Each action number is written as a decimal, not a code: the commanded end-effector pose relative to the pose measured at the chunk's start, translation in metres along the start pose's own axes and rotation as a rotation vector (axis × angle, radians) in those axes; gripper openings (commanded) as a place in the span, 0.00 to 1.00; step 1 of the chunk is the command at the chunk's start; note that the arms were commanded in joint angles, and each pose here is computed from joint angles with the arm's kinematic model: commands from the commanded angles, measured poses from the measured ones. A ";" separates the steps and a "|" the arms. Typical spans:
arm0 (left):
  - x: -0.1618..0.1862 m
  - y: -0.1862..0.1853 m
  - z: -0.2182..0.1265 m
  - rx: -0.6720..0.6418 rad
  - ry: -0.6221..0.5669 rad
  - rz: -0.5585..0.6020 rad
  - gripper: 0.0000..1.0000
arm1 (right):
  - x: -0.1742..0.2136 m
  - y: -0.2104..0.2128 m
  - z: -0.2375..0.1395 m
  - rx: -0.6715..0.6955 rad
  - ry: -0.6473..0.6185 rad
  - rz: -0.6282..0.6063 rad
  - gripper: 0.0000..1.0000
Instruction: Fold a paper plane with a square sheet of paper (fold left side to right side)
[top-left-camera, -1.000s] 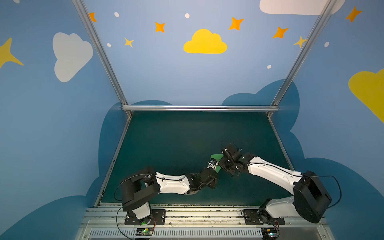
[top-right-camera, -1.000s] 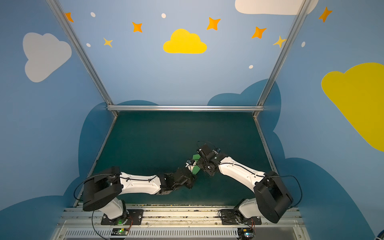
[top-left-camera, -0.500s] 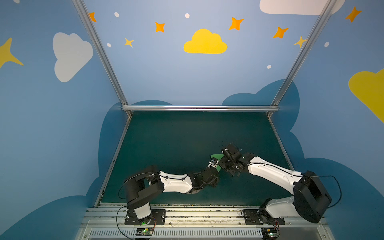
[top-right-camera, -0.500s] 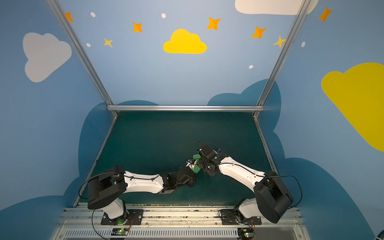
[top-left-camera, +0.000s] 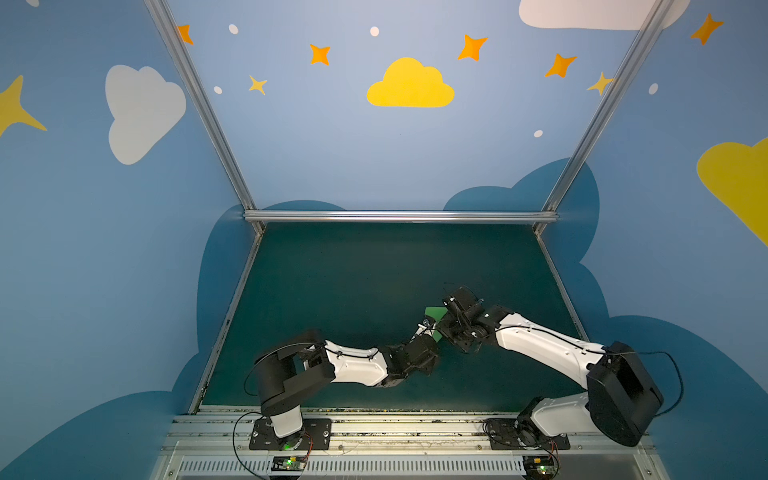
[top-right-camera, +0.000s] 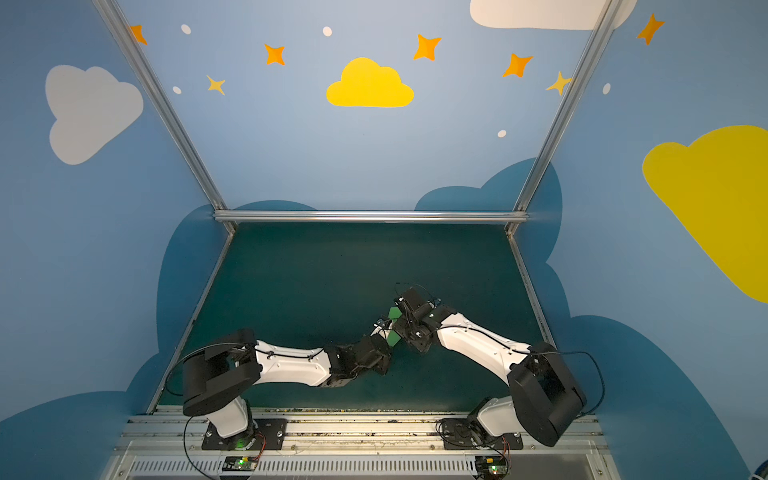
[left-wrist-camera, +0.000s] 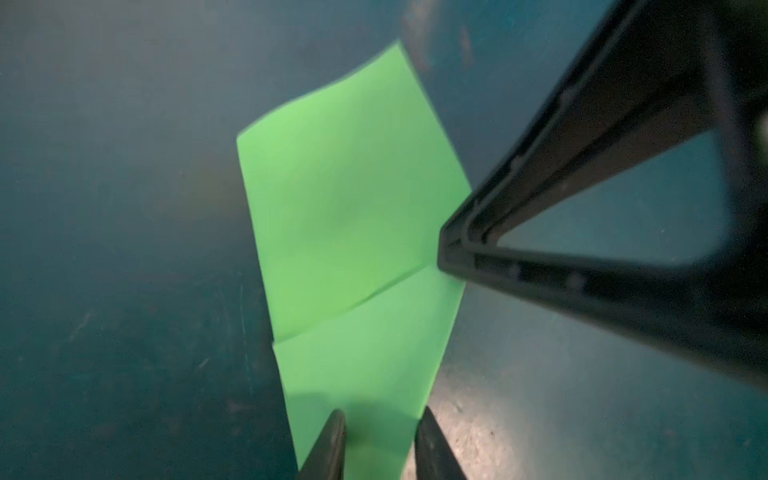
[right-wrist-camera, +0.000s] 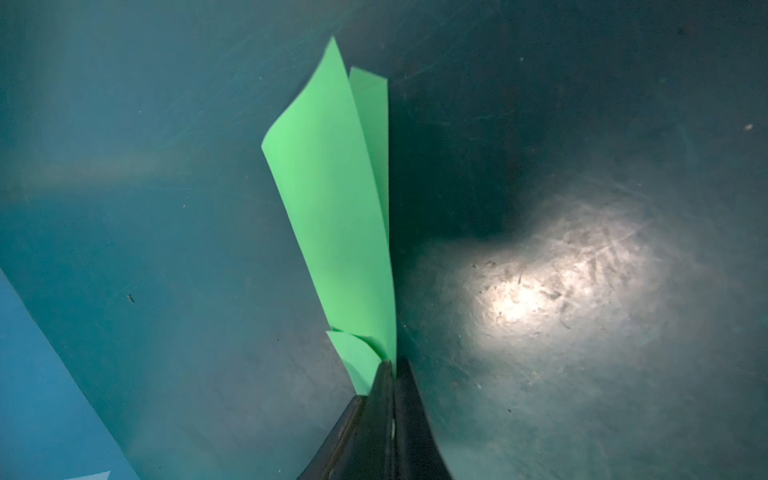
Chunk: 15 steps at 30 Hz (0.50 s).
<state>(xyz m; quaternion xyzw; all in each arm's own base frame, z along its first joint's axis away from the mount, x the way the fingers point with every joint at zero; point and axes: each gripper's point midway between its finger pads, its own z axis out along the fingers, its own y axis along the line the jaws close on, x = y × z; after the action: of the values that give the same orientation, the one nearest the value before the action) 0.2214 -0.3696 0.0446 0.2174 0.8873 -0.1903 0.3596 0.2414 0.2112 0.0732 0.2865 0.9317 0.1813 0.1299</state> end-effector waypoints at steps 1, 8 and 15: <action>-0.001 -0.004 0.003 0.004 0.006 0.026 0.21 | 0.000 0.011 -0.007 -0.041 0.002 0.009 0.00; -0.002 -0.003 0.004 0.013 0.010 0.013 0.06 | 0.000 0.012 -0.008 -0.045 0.003 0.014 0.00; -0.004 -0.004 0.001 0.042 0.015 -0.002 0.04 | -0.003 0.009 -0.009 -0.045 -0.001 0.035 0.00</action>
<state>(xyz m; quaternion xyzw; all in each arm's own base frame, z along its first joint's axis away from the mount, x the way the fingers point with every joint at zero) 0.2214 -0.3703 0.0420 0.2203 0.8891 -0.1971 0.3494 0.2418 0.2136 0.0756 0.2892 0.9295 0.1899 0.1277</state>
